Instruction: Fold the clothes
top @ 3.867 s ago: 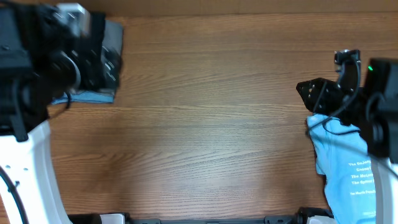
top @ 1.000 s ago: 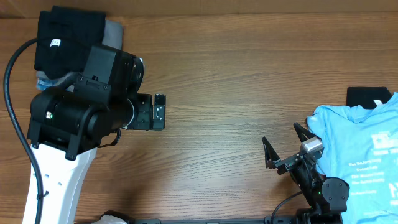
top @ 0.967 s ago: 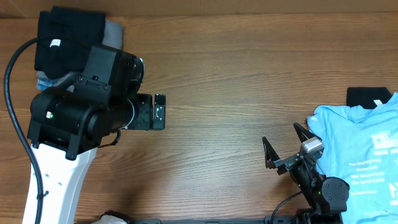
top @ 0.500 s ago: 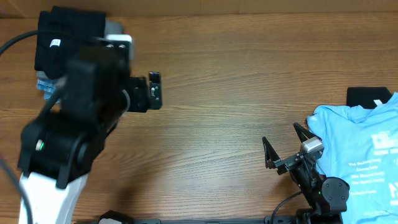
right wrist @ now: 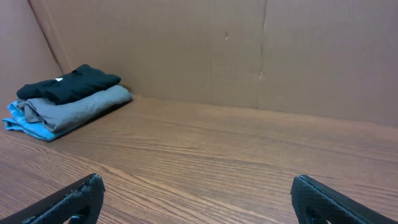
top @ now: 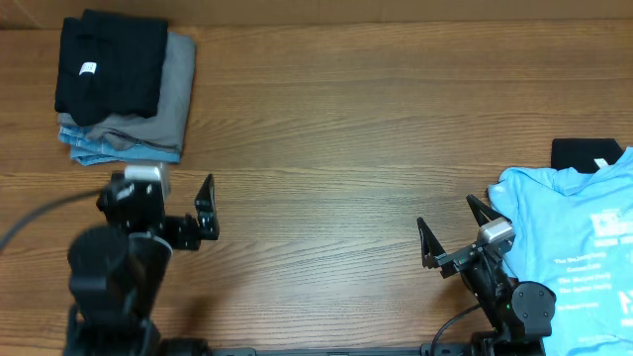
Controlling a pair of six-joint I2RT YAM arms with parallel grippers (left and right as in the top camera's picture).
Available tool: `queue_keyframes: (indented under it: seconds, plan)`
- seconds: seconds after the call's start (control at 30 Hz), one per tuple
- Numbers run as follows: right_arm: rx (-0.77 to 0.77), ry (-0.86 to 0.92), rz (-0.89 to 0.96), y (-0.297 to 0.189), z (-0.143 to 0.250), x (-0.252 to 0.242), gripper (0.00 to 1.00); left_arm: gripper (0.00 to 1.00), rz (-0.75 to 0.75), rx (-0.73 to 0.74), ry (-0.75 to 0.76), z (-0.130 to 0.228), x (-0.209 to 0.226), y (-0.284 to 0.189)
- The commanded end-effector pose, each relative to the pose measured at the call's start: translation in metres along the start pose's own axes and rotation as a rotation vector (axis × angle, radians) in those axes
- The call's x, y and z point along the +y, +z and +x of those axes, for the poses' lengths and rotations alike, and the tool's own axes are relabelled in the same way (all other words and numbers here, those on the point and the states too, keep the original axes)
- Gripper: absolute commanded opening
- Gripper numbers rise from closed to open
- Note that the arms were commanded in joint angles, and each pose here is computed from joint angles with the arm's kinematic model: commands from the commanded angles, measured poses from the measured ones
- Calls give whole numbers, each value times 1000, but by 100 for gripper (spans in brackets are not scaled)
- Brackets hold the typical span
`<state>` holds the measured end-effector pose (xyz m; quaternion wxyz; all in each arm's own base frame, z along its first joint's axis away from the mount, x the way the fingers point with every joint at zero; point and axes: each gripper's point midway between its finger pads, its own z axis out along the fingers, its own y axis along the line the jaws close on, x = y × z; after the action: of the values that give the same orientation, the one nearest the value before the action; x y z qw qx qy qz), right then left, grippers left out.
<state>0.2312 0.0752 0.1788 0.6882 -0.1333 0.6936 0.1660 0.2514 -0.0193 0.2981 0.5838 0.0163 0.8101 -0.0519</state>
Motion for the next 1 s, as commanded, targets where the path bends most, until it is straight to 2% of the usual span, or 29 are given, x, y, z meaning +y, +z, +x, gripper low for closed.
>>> queue_keyframes:
  seconds: [0.0,0.4,0.63,0.97]
  plan:
    - [-4,-3,-5,0,2,1,100,100,2,-30,48,30,2,-2]
    - [-4,-3,-5,0,2,1,100,100,2,-201,69,116,7,18]
    - [-4,-3,-5,0,2,1,100,100,9,-236,57,135,9,37]
    - [-4,-3,-5,0,2,1,100,100,10,-253,58,134,9,38]
